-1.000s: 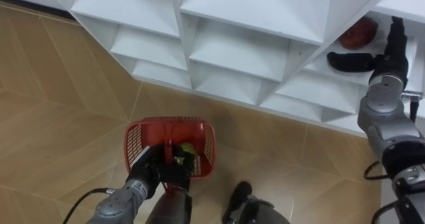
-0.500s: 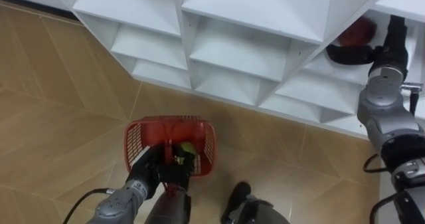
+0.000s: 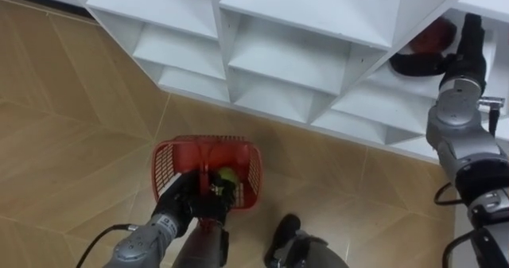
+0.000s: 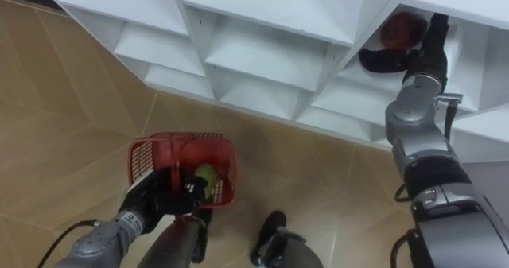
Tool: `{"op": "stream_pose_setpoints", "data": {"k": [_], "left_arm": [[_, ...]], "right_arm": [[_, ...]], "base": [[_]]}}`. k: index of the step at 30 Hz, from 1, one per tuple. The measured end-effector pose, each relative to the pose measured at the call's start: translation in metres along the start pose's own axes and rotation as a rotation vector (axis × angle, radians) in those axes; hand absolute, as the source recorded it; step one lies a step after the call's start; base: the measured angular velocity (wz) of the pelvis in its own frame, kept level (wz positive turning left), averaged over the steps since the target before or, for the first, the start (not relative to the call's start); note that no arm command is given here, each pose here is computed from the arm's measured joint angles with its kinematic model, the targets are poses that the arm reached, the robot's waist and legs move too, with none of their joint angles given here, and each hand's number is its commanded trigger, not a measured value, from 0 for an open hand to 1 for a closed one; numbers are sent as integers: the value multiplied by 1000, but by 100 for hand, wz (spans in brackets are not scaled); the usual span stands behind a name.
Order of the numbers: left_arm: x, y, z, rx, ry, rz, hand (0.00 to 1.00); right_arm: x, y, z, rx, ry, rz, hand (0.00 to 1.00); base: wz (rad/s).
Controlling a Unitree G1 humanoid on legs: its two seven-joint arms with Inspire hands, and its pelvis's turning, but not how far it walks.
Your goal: Collect fruits from the closet
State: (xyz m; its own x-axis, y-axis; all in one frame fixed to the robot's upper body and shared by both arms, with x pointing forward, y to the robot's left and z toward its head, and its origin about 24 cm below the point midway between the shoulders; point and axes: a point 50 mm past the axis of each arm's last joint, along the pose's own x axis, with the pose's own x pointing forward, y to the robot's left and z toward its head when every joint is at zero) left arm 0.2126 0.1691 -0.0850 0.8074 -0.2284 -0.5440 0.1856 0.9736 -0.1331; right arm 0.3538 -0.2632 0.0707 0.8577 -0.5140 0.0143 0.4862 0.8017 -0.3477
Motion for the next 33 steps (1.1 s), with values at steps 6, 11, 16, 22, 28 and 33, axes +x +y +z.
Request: {"op": "stream_pose_setpoints", "data": {"k": [6,11,16,22,28,33], "left_arm": [[0,0,0,-2,0,-1,100],[0,-1,0,-1,-2,-4,100],[0,-2,1,-1,-4,-8,100],[1,-3,3,-2,-3,-15,100],[1,-4,4,-1,-7,-17,100],[1,-5,4,1,-6,-20,100]], "right_arm": [[0,0,0,1,1,-1,0],[0,0,0,1,1,-3,19],[0,0,-1,-1,3,-4,100],[-1,-2,-3,-11,9,-26,100],[-1,-1,-4,-18,8,-27,100],[-2,1,-3,-25,4,-22,100]], "base": [[0],[0],[1],[0],[0],[0]]}}
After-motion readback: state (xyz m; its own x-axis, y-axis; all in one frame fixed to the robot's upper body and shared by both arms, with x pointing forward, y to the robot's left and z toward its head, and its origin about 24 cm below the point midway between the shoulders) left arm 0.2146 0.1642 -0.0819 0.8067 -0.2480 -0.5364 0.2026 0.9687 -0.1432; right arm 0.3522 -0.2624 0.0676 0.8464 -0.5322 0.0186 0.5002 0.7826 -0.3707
